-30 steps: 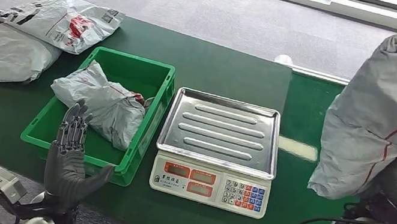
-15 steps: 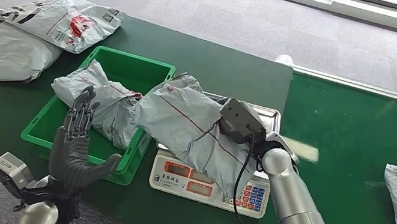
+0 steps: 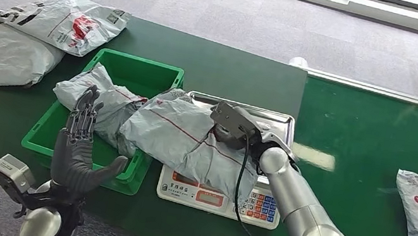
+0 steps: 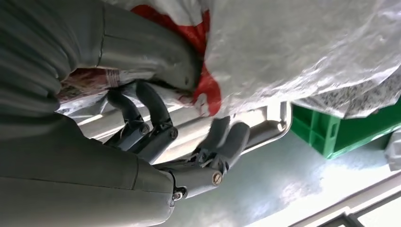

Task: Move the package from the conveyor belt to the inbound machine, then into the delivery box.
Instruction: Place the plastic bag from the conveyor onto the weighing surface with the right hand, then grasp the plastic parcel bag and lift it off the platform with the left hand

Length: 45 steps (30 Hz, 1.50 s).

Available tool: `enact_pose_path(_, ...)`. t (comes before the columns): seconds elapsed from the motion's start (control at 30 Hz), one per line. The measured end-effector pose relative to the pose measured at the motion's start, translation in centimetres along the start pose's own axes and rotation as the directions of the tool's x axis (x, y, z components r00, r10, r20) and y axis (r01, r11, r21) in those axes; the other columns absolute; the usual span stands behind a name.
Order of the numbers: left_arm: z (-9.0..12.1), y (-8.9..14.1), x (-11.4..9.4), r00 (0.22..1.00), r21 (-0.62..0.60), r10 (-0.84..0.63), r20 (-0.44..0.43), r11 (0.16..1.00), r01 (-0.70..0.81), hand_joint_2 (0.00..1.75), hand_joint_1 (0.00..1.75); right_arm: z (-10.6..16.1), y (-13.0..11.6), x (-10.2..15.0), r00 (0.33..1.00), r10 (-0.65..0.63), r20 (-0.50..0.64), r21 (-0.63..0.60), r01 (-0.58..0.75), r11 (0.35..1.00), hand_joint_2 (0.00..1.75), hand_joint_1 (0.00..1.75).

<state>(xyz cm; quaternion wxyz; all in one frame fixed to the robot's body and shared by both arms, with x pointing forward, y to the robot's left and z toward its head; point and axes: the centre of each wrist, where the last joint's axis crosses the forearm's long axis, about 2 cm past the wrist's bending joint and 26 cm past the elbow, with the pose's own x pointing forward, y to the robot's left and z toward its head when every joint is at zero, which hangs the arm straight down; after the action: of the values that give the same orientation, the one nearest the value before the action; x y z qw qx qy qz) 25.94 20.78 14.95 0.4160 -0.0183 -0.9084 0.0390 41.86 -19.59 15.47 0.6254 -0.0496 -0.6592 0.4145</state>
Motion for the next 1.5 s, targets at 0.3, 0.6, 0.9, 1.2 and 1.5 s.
enact_pose_path(0.3,0.5,0.1,0.0,1.0,0.01,-0.014,-0.025,1.0,0.014,1.75,0.0,0.0,0.0,-0.3,0.999,0.037,-0.02,-0.167,-0.04,0.985,1.75,0.0)
enact_pose_path(0.6,-2.0,-1.0,0.0,0.975,-0.1,-0.217,-0.047,0.972,0.212,1.75,0.0,0.2,-0.7,0.4,0.99,-0.032,0.138,-0.329,0.077,0.941,1.75,0.0)
enact_pose_path(0.9,-9.1,-6.2,-3.1,0.896,-0.323,-0.441,-0.051,0.856,0.403,1.75,0.0,3.1,-2.6,0.9,0.875,-0.09,0.475,-0.57,0.384,0.726,1.75,0.0)
enact_pose_path(1.2,-10.1,-8.0,-4.5,0.876,-0.403,-0.478,-0.057,0.814,0.418,1.75,0.0,5.8,-3.0,0.5,0.855,-0.049,0.516,-0.615,0.41,0.673,1.75,0.0)
enact_pose_path(1.5,-10.1,-8.3,-5.0,0.871,-0.423,-0.486,-0.067,0.805,0.416,1.75,0.0,6.3,-3.3,0.5,0.852,-0.034,0.523,-0.624,0.41,0.666,1.75,0.0)
